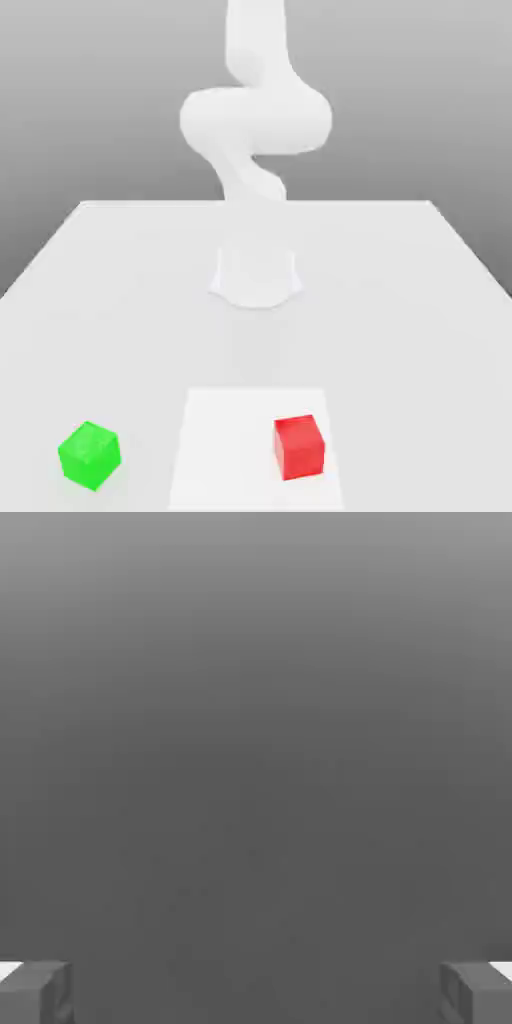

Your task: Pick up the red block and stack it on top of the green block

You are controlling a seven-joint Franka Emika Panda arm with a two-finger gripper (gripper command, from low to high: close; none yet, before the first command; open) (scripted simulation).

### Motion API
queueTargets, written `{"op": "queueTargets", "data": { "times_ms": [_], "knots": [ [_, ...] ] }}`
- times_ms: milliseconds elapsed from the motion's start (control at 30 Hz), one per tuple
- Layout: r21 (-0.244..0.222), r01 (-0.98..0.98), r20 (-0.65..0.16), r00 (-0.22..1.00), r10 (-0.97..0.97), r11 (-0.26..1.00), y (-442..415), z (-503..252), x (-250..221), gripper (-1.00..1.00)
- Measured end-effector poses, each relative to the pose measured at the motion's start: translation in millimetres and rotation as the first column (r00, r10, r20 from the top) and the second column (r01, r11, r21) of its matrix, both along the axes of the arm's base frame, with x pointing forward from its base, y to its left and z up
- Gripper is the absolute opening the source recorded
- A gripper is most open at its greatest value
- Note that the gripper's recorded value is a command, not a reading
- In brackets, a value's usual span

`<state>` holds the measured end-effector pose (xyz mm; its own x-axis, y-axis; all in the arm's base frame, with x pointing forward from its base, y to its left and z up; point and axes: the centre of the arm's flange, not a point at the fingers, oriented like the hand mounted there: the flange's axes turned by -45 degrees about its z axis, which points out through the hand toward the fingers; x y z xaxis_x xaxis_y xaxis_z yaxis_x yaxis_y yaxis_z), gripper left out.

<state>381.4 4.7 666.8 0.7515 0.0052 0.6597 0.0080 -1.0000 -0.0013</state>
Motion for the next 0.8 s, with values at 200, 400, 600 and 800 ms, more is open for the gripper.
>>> {"op": "queueTargets", "data": {
  "times_ms": [200, 400, 600, 800],
  "knots": [
    [-0.017, -0.051, -0.193, 0.980, 0.046, 0.999, 14, -119, 63, 0.00],
    [-0.024, -0.105, -0.375, 0.923, 0.088, 0.994, 28, -244, 89, 0.00],
    [-0.019, -0.164, -0.542, 0.830, 0.128, 0.986, 41, -367, 80, 0.00],
    [-0.007, -0.203, -0.655, 0.741, 0.149, 0.979, 47, -470, 54, 0.00]
  ]
}}
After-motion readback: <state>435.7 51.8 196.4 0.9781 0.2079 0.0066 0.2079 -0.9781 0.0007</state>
